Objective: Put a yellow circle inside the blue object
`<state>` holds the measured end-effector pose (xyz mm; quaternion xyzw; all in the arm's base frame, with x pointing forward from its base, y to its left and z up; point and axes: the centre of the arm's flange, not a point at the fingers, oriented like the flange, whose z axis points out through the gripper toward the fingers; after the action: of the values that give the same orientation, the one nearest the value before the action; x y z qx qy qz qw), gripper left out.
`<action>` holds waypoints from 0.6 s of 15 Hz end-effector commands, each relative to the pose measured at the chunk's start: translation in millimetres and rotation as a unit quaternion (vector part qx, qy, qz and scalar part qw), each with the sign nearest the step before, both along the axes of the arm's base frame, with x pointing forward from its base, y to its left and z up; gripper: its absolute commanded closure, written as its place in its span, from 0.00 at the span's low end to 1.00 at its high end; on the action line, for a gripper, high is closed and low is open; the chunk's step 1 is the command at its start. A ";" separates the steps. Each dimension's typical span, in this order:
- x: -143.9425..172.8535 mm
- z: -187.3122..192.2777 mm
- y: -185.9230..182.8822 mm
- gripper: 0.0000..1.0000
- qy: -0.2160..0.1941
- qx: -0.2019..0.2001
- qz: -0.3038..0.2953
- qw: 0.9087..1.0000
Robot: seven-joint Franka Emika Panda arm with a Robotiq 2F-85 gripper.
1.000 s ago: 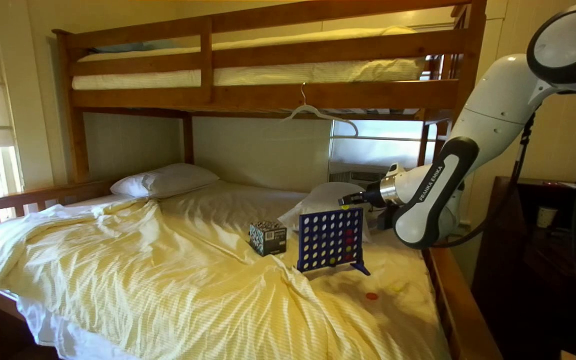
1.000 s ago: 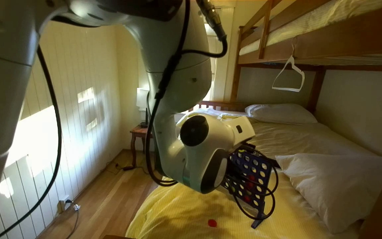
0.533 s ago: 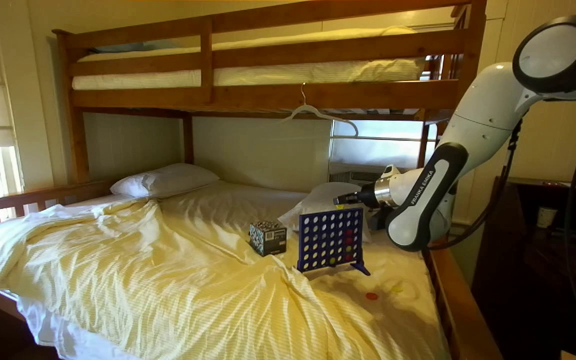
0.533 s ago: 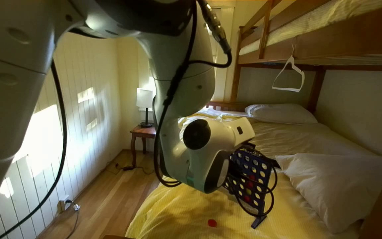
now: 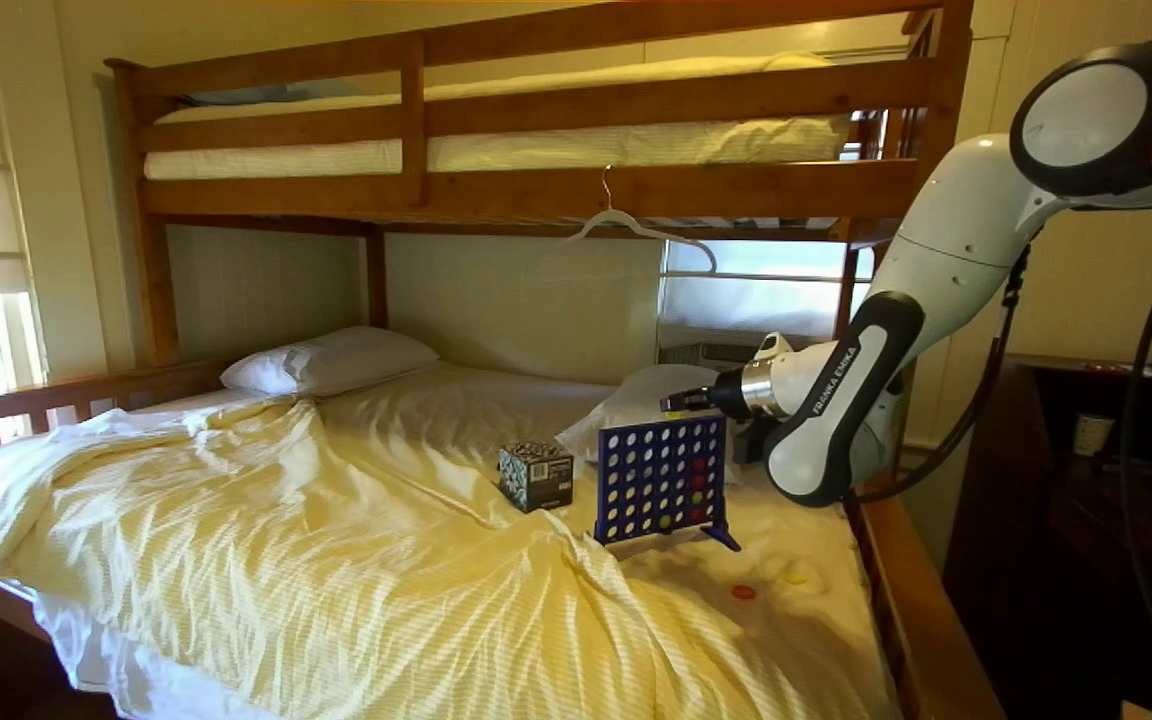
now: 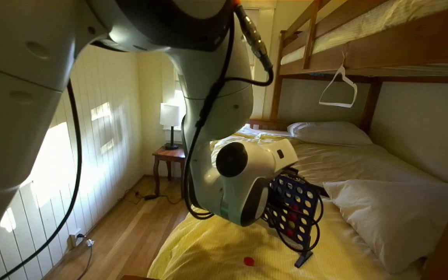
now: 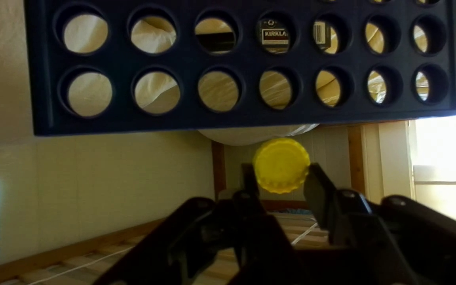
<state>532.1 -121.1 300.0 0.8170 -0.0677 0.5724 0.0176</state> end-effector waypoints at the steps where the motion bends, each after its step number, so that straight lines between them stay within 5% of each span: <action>1: 6.6 -3.8 -0.9 0.90 -0.014 0.002 -0.003 1.000; 9: 9.7 -6.4 -3.2 0.90 -0.019 0.002 -0.008 1.000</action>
<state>534.6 -123.9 297.6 0.8140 -0.0691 0.5765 0.0192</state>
